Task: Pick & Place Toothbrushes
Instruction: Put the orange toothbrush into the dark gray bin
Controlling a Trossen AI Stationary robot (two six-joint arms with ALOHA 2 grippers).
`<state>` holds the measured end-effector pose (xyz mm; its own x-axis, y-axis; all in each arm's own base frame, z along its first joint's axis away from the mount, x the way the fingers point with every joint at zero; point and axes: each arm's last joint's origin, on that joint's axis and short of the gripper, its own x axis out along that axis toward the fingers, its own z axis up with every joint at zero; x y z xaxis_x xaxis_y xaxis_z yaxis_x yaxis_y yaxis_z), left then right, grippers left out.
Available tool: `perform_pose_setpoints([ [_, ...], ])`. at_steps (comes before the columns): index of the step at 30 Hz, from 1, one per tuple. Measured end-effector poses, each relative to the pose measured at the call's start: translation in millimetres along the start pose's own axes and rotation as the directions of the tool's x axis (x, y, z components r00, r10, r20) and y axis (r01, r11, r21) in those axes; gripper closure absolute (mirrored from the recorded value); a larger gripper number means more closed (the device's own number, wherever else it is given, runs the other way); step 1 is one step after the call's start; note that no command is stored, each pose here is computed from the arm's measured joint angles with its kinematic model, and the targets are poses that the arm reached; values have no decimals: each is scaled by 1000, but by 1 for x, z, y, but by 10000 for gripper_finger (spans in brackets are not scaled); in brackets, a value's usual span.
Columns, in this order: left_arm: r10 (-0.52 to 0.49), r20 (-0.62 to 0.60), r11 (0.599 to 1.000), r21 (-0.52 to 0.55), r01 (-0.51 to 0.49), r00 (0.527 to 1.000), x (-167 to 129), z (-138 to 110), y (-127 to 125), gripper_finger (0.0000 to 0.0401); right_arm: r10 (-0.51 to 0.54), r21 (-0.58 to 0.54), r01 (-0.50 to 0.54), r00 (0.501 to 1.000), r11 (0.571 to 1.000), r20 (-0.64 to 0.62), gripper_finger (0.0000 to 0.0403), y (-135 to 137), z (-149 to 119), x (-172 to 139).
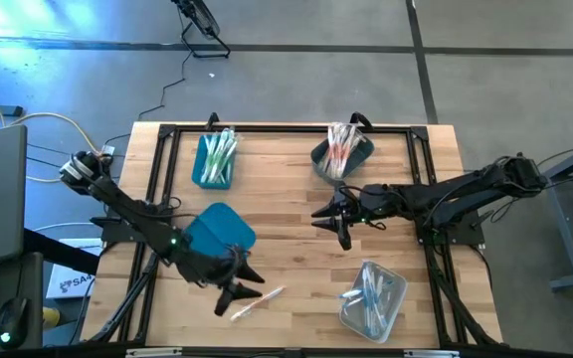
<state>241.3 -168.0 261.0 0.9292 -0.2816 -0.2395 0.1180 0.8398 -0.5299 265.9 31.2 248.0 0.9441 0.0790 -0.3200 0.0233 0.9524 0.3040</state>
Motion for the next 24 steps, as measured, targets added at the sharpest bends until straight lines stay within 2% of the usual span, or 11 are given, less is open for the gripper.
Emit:
perform_pose_setpoints([
  [5, 141, -187, 989, -25, -149, 972, 20, -2, -14, 224, 0, -2, 0, 1000, 1000, 0, 292, 0, 0, 0],
  [10, 321, -366, 939, 1, -344, 874, 35, -2, -21, 224, 0, -3, 0, 1000, 1000, -1, 292, 0, 0, 0],
  [12, 356, -410, 920, -6, -392, 840, 40, -1, -24, 224, -2, -3, 2, 1000, 1000, -6, 292, 0, -1, 0],
  [17, 379, -495, 902, 9, -431, 782, 50, -11, -24, 224, -9, -24, 8, 1000, 1000, -24, 292, -1, -2, 0],
  [20, 388, -529, 898, 33, -438, 755, 56, -23, -23, 224, -13, -31, 12, 999, 999, -37, 292, -1, -4, 0],
  [24, 436, -576, 874, 87, -478, 692, 64, -46, -16, 224, -14, -31, 13, 999, 999, -39, 292, -2, -4, 0],
])
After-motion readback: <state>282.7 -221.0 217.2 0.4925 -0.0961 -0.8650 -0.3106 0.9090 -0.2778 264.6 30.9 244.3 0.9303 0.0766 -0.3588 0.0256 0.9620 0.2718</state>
